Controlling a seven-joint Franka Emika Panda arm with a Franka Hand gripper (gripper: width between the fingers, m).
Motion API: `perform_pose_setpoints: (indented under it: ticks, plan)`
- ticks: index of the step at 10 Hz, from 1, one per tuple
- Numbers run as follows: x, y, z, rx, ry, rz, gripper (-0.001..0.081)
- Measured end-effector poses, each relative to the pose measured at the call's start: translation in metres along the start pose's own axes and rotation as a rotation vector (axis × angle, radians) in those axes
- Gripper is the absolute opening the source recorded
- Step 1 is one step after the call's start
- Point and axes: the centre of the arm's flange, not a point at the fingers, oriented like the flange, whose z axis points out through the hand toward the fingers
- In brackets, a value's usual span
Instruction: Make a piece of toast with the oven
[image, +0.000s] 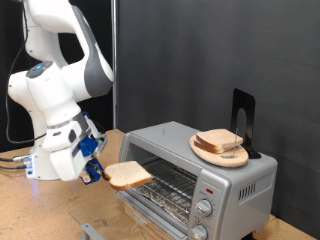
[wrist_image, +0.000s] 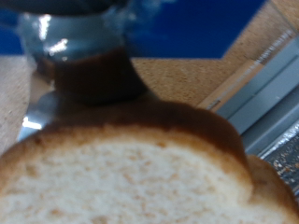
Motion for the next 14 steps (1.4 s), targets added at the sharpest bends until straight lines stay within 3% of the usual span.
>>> perform_pose_setpoints:
  ticks: [3,5,7,10,14]
  plan:
    - [0.028,0.002,0.006,-0.049,-0.038,-0.144,0.0401]
    - [0.042,-0.008,0.013,-0.065,-0.054,-0.212,0.0401]
    - [0.053,-0.029,0.017,-0.128,-0.061,-0.316,0.0401]
    - [0.062,-0.068,0.027,-0.268,-0.041,-0.442,0.0401]
    - [0.066,-0.106,0.030,-0.287,-0.024,-0.496,0.0401]
